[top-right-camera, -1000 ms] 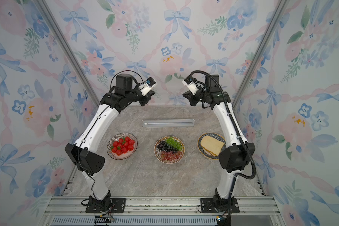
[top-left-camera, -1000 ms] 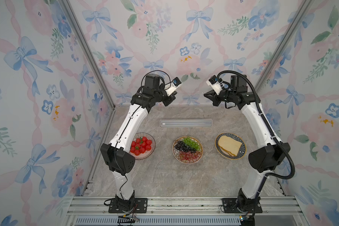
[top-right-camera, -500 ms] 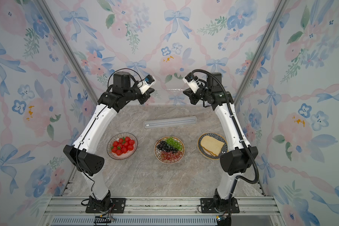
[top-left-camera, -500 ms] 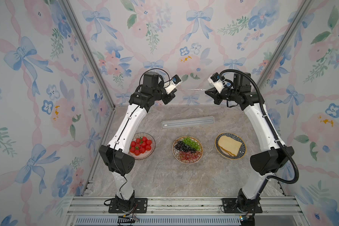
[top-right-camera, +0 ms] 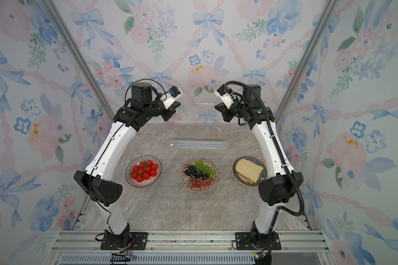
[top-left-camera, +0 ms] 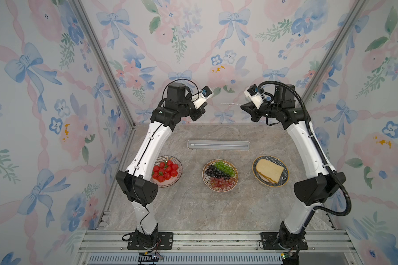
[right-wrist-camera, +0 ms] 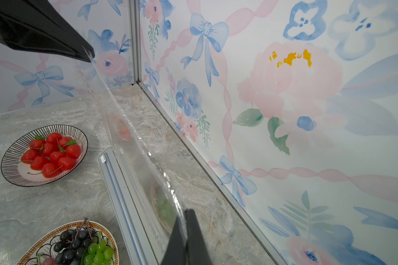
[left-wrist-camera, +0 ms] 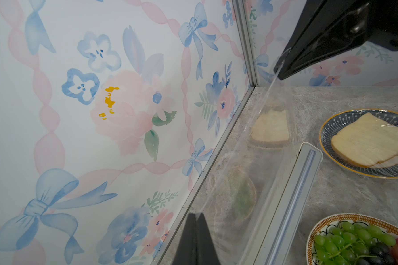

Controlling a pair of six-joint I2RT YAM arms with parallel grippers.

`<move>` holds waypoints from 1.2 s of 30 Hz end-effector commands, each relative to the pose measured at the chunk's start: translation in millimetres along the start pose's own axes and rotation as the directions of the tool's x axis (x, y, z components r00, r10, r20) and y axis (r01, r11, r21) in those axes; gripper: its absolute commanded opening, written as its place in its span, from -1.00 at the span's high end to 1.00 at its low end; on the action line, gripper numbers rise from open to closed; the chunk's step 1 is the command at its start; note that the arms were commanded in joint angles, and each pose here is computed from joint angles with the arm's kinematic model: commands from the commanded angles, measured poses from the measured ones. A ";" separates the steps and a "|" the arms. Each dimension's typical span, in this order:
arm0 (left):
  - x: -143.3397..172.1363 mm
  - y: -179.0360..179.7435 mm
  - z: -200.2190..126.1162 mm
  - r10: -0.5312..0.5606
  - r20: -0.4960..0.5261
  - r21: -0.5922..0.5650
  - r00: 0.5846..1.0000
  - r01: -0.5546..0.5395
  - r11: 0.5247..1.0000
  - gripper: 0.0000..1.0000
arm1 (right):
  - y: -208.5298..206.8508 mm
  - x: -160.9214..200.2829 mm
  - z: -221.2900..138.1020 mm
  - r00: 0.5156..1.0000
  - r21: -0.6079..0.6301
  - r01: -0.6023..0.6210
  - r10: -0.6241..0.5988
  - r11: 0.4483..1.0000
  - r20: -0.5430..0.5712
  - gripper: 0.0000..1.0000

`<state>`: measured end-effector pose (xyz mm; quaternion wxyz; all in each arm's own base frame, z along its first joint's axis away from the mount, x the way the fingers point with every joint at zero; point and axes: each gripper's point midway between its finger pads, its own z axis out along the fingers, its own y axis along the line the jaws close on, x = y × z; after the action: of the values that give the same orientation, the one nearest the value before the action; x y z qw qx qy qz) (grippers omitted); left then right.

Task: Wrap the plate with plastic wrap
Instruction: Pull the plastic wrap from the plastic wrap cutting box.

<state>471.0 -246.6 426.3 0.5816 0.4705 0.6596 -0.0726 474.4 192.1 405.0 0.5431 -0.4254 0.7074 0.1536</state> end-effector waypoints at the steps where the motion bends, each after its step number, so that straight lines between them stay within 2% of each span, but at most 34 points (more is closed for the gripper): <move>1: -37.5 23.3 -36.4 0.057 0.081 -0.101 0.995 -0.048 0.994 1.00 | -4.5 -44.9 -29.2 0.992 0.075 0.070 -0.078 0.995 0.099 1.00; 26: -47.1 27.0 -49.3 0.066 0.096 -0.127 0.993 -0.054 0.991 1.00 | -4.0 -49.4 -30.9 0.990 0.080 0.076 -0.085 0.994 0.113 1.00; 36: -39.5 27.6 -41.4 0.055 0.079 -0.122 0.995 -0.045 0.992 1.00 | -3.9 -45.6 -24.5 0.991 0.072 0.068 -0.075 0.995 0.108 1.00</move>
<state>465.0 -239.9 441.2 0.5936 0.4636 0.6549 -0.0618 474.9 196.0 412.5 0.5555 -0.4277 0.6973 0.1493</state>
